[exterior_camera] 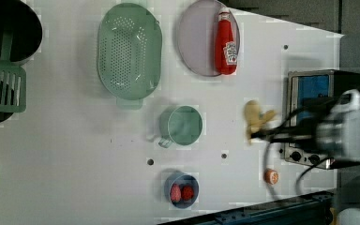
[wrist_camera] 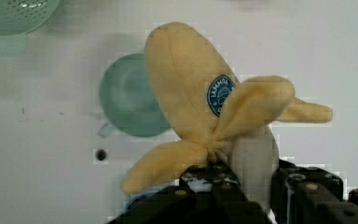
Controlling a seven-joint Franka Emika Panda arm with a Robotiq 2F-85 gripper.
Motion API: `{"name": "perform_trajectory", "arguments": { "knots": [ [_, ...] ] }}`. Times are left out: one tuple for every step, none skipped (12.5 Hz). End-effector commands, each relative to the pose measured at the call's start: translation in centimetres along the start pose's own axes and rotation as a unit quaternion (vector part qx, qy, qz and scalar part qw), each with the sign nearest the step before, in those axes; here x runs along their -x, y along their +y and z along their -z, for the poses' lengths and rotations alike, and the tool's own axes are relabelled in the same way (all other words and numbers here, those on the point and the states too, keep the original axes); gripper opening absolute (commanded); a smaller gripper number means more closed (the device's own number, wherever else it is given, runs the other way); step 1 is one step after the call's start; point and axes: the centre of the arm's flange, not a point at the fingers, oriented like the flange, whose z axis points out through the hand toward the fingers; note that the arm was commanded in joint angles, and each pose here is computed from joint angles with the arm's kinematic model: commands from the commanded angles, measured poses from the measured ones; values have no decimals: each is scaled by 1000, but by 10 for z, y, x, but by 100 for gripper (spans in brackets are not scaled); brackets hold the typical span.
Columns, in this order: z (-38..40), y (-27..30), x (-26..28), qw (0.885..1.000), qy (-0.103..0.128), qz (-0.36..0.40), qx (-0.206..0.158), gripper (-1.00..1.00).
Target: Pick Banana and place it in mug.
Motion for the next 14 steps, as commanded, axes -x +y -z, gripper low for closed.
{"name": "perform_trajectory", "arguments": {
  "knots": [
    [-5,-34,5,991,22,-132,-23,-57],
    [-18,-44,3,989,33,-143,-32,-56],
    [-36,-50,2,987,40,-152,-41,-57],
    [-52,-52,0,985,40,-160,-47,-57],
    [-69,-53,-2,985,32,-164,-47,-57],
    [-94,-53,-7,985,15,-166,-49,-57],
    [-116,-54,-13,984,5,-168,-54,-57],
    [-126,-56,-15,984,1,-168,-57,-51],
    [-137,-56,-16,984,-1,-169,-60,-32],
    [-145,-55,-18,983,6,-171,-66,-8],
    [-150,-55,-17,983,13,-171,-72,16],
    [-154,-54,-16,982,18,-172,-74,38],
    [-154,-52,-17,981,24,-174,-78,60],
    [-153,-49,-19,980,29,-177,-81,83]
  ]
}}
